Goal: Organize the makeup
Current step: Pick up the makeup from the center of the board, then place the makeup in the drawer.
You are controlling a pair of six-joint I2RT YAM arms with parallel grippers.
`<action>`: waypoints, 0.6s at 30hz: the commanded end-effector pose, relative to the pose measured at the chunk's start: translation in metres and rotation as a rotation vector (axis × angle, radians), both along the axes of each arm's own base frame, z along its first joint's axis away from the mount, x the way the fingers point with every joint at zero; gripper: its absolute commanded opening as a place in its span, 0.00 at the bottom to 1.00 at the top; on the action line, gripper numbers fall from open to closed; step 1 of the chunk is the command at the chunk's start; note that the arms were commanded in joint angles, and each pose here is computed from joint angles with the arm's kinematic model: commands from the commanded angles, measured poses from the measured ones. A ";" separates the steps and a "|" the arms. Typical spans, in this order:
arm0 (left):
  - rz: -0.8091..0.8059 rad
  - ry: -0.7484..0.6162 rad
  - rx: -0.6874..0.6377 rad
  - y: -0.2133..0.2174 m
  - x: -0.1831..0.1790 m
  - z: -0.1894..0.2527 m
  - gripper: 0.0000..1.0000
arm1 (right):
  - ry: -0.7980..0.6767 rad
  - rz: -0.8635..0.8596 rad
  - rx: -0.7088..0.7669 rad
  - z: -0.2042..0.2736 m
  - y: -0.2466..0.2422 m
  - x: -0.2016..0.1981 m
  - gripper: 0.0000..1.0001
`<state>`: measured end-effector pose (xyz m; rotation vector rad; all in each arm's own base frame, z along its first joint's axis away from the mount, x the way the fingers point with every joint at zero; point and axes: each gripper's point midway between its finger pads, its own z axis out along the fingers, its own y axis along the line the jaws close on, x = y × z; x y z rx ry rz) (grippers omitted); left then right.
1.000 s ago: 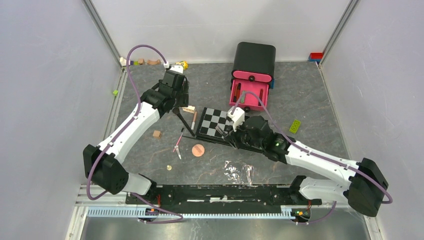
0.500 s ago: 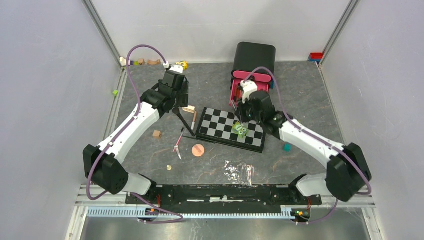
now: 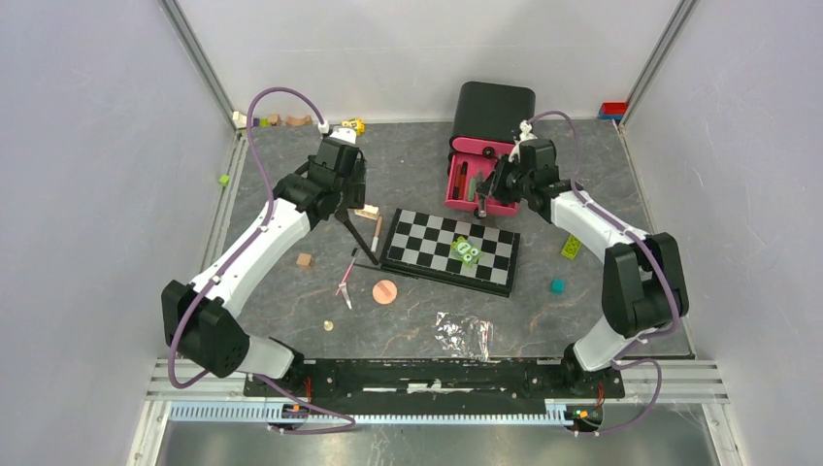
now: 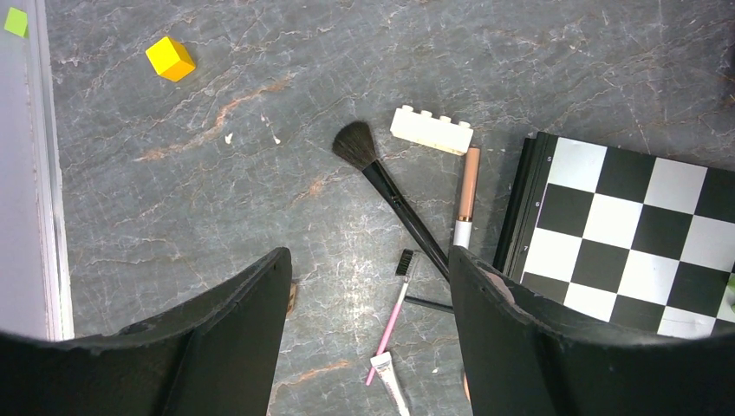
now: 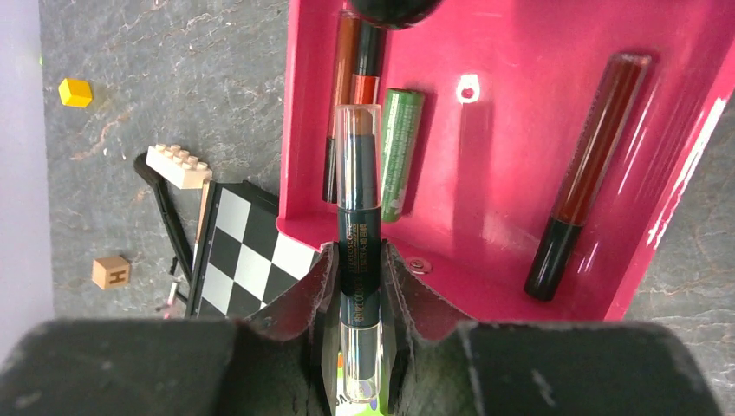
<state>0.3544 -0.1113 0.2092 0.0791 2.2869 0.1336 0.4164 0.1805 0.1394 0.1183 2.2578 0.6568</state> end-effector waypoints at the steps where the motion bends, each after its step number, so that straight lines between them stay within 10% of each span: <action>1: -0.009 -0.053 0.018 0.003 0.006 0.013 0.74 | 0.007 -0.034 0.104 0.019 -0.002 0.014 0.03; 18: -0.017 -0.045 0.013 0.001 0.006 0.011 0.74 | 0.060 -0.220 0.272 -0.005 -0.039 0.042 0.02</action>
